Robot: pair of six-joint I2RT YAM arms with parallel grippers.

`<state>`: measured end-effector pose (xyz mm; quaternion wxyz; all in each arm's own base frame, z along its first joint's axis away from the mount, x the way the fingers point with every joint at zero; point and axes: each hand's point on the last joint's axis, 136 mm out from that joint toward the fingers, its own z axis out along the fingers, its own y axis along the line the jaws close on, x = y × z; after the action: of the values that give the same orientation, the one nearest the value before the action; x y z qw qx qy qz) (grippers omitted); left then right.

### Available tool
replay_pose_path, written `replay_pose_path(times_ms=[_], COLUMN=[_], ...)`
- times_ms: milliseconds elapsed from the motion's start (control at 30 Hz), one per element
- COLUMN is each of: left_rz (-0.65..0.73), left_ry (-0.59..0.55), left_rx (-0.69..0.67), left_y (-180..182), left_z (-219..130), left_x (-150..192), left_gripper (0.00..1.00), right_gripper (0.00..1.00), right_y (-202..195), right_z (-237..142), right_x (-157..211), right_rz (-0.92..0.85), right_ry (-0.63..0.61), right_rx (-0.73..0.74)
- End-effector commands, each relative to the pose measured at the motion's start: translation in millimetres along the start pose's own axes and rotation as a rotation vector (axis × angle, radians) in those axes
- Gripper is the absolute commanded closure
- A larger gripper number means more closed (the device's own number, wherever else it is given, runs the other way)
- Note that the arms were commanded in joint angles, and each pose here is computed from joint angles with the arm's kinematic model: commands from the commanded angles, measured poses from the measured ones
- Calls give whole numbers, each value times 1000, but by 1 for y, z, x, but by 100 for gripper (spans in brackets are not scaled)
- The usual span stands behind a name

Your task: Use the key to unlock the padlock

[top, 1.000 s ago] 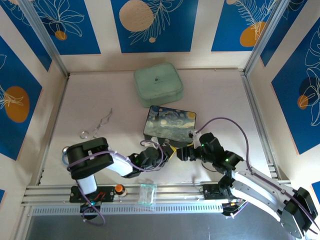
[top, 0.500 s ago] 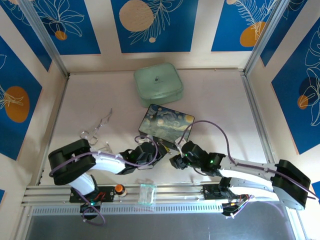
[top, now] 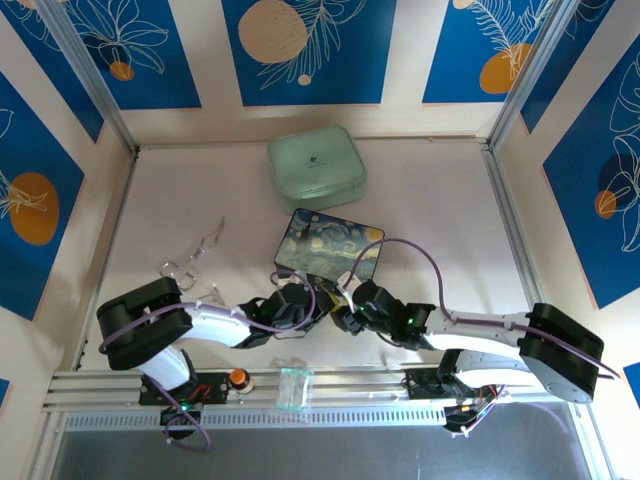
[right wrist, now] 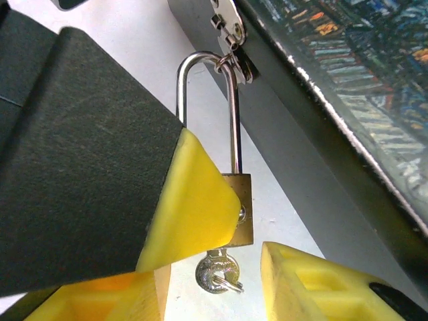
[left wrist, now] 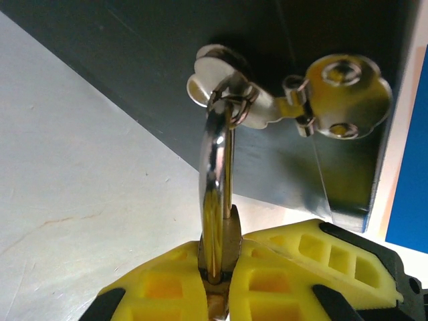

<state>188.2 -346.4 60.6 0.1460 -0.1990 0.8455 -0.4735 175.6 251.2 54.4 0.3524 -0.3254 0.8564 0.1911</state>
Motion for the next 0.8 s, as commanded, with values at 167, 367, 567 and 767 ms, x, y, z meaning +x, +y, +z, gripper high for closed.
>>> replay_pose_path(times_ms=[167,367,567,767], left_rz=[17,32,29,22], left_ry=[18,11,24,43], left_rx=[24,17,35,47], left_y=[-8,-11,-17,-19], left_z=[-2,-5,-5,-5], left_x=[0,-1,1,4], left_gripper=[100,100,100,100], right_gripper=[62,62,63,75], right_y=[1,0,7,9], right_z=[-1,2,11,13], right_x=[14,4,-9,-23], right_rz=[22,-34,-121,-143], right_ry=[-7,-25,-44,-94], right_rx=[-20,7,32,62])
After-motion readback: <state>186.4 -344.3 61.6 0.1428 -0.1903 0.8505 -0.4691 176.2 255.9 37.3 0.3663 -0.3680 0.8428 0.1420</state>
